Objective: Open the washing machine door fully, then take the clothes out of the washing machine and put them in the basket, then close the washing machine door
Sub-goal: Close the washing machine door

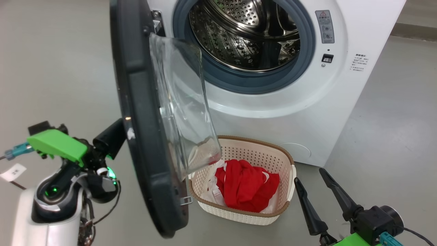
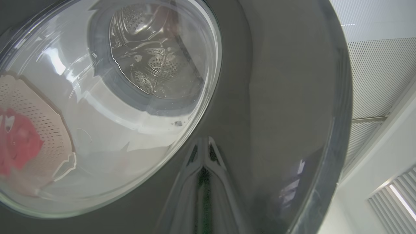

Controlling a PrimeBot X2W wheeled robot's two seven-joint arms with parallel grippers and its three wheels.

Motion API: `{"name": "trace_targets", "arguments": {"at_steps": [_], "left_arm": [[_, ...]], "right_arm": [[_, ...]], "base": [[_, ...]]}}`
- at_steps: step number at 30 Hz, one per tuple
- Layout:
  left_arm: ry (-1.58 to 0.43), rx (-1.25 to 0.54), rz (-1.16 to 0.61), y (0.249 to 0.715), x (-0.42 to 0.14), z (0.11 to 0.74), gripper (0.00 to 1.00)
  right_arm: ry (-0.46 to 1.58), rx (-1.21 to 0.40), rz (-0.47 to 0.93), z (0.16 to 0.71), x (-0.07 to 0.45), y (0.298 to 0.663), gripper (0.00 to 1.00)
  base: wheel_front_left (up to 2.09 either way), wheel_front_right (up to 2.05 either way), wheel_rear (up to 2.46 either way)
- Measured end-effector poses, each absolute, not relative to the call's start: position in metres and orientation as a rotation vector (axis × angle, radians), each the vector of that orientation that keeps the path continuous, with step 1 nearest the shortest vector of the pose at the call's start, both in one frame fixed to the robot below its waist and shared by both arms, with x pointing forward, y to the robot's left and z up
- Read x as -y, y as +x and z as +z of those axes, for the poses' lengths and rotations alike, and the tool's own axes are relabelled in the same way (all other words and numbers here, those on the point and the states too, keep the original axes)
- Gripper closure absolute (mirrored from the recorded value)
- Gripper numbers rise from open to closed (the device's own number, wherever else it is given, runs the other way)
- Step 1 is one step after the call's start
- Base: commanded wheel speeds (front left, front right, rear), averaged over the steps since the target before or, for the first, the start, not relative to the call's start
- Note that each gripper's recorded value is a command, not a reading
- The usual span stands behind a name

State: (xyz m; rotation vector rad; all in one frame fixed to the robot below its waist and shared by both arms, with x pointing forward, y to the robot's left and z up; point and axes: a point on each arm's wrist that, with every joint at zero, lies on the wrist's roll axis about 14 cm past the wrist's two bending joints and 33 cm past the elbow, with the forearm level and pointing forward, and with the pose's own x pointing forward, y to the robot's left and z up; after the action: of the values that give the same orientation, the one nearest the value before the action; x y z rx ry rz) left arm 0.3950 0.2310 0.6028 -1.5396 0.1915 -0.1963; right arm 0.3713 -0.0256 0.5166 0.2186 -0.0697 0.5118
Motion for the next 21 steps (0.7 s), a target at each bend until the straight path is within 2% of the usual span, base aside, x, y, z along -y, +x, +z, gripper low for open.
{"name": "trace_targets", "arguments": {"at_steps": [21], "left_arm": [[-1.550, -0.296, -0.355, 0.419, -0.158, 0.601, 1.00]], "right_arm": [[0.220, 0.075, 0.447, 0.516, 0.046, 0.377, 0.00]], "base": [[0.00, 0.00, 0.00]]}}
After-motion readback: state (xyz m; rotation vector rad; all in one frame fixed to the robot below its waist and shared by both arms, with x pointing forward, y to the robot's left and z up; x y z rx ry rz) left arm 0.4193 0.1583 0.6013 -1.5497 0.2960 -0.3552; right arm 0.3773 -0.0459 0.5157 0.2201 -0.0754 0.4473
